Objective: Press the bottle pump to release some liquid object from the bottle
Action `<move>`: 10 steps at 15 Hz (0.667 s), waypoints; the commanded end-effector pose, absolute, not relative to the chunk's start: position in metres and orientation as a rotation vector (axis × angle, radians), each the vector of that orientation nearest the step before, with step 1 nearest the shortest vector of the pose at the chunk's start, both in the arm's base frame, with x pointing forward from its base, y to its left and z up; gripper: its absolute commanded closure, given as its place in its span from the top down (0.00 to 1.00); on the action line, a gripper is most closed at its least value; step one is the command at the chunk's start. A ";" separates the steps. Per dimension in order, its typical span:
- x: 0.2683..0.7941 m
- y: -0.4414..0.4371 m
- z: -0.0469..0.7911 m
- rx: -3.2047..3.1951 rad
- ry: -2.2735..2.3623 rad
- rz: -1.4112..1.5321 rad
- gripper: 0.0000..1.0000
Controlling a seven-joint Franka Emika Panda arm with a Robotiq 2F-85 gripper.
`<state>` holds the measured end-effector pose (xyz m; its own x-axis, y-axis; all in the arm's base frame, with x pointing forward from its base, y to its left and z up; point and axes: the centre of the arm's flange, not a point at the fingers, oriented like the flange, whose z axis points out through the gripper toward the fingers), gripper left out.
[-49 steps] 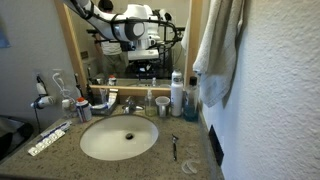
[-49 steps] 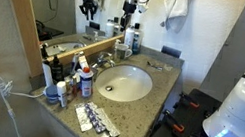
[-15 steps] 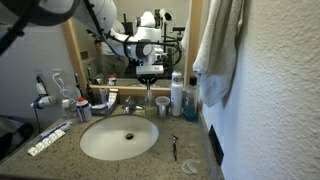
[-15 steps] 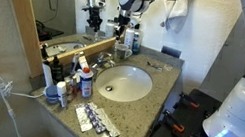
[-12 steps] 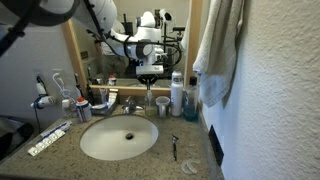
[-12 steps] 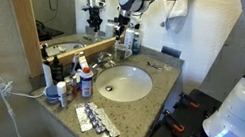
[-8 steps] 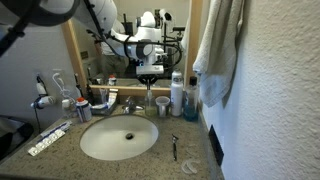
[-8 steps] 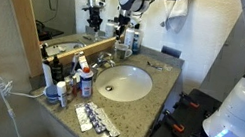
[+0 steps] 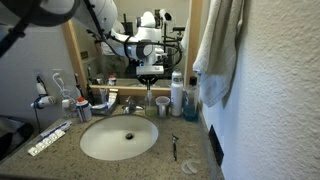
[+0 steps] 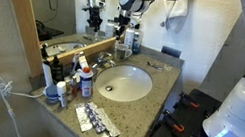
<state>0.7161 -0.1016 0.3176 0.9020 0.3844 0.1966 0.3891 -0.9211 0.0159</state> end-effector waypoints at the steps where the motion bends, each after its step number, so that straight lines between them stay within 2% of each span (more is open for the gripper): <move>1: 0.713 -0.098 0.302 -3.030 -0.582 -0.296 0.07; 10: 0.702 -0.091 0.286 -3.029 -0.598 -0.256 0.07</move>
<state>0.7151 -0.1004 0.3158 0.9022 0.3858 0.1929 0.3906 -0.9205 0.0138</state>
